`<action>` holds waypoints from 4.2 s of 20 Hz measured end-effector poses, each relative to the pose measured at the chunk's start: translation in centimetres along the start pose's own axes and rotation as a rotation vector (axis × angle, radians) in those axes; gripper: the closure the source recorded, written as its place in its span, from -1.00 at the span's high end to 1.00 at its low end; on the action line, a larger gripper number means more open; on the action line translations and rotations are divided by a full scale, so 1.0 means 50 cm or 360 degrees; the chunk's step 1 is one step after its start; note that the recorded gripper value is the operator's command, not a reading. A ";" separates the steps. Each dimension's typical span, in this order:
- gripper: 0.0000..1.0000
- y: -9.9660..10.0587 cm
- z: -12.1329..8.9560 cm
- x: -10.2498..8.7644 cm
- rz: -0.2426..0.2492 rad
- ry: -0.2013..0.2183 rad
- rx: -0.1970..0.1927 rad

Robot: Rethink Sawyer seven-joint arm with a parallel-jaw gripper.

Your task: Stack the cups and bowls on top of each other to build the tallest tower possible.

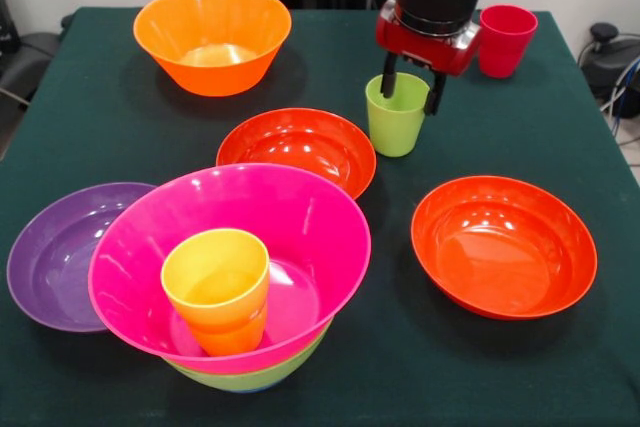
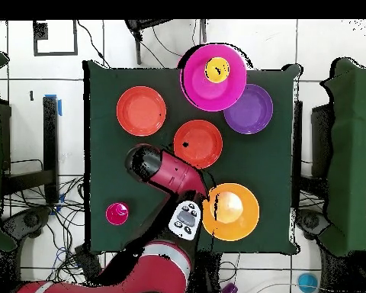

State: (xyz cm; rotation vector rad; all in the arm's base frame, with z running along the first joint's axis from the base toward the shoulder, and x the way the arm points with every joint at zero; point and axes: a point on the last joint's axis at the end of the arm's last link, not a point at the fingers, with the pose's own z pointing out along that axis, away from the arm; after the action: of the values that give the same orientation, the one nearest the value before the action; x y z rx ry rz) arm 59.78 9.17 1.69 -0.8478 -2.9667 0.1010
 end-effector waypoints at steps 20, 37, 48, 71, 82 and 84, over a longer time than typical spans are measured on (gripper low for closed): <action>1.00 -0.009 0.000 0.016 0.0000 0.0022 0.0009; 1.00 0.002 0.001 0.019 -0.0010 -0.0015 -0.0007; 1.00 0.019 0.014 0.029 -0.0034 -0.0032 -0.0015; 1.00 0.028 0.056 0.067 -0.0074 0.0016 0.0021; -1.00 0.039 0.055 0.077 -0.0094 0.0013 0.0023; -1.00 0.038 0.050 0.074 -0.0092 0.0006 0.0021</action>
State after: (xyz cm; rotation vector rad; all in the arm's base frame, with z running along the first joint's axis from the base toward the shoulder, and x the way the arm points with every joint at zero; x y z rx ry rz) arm 57.48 12.61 -0.83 -0.7595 -2.9803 0.1160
